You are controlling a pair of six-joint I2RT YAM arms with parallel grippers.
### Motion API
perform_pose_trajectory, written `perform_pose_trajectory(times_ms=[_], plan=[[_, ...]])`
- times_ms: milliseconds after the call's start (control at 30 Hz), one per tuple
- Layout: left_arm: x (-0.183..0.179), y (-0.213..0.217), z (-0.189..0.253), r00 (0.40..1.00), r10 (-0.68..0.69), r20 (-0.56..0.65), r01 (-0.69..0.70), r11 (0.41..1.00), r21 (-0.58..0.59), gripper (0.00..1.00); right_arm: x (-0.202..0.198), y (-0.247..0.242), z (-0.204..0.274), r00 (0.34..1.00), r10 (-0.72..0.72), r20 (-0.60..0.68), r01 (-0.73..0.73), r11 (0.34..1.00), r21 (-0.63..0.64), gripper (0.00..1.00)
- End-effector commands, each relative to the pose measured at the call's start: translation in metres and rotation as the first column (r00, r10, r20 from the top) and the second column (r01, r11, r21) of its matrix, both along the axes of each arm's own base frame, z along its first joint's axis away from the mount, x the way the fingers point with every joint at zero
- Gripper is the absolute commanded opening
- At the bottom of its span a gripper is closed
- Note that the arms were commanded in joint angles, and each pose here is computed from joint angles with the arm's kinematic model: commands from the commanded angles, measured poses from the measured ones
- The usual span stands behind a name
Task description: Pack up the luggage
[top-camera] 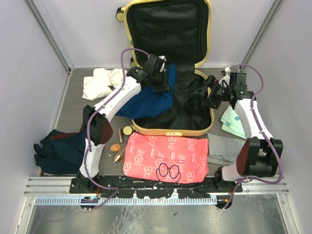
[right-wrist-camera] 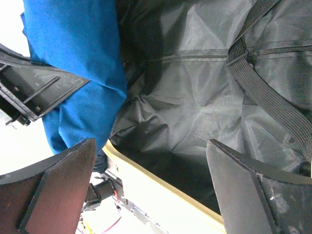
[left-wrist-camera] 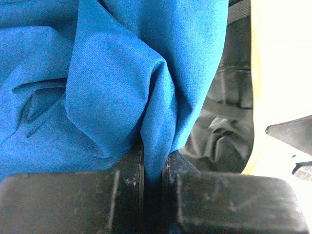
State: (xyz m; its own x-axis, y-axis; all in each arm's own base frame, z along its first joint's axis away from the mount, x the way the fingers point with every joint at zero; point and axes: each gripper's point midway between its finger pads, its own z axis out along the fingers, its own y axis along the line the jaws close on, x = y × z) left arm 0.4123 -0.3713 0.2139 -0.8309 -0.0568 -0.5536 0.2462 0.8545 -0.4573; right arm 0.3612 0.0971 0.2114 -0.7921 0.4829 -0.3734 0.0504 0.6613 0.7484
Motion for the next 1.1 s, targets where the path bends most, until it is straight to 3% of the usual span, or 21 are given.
perform_pose_trajectory(times_ms=[0, 233, 600, 733, 800, 900, 1067], plan=[[0.001, -0.073, 0.049, 0.996, -0.039, 0.081, 0.061, 0.958, -0.279, 0.0, 0.008, -0.009, 0.008, 0.999, -0.021, 0.029, 0.02, 0.999, 0.033, 0.99], [-0.005, -0.096, 0.009, 0.999, 0.02, -0.036, -0.03, 0.951, -0.308, 0.0, 0.01, -0.036, -0.001, 0.999, -0.047, 0.018, 0.048, 0.998, -0.046, 0.97], [-0.012, -0.144, -0.04, 0.992, 0.127, -0.027, -0.129, 0.964, -0.233, 0.01, 0.007, -0.069, -0.009, 0.997, -0.072, 0.019, 0.074, 0.989, -0.124, 0.94], [-0.013, -0.156, -0.038, 0.999, 0.048, 0.01, -0.043, 0.964, -0.263, 0.4, 0.011, -0.07, -0.006, 0.998, -0.054, 0.038, 0.058, 0.989, -0.136, 0.9], [-0.015, -0.156, -0.027, 0.999, -0.01, 0.044, 0.022, 0.96, -0.279, 0.56, 0.014, -0.07, -0.003, 0.998, -0.038, 0.05, 0.045, 0.989, -0.139, 0.84], [-0.019, -0.145, -0.004, 0.987, -0.107, 0.117, 0.138, 0.945, -0.296, 0.72, 0.018, -0.071, 0.002, 0.998, -0.026, 0.064, 0.036, 0.986, -0.162, 0.71], [-0.016, -0.095, 0.03, 0.96, -0.193, 0.205, 0.246, 0.929, -0.277, 0.83, 0.014, -0.053, -0.001, 0.997, 0.031, 0.067, -0.014, 0.971, -0.238, 0.62]])
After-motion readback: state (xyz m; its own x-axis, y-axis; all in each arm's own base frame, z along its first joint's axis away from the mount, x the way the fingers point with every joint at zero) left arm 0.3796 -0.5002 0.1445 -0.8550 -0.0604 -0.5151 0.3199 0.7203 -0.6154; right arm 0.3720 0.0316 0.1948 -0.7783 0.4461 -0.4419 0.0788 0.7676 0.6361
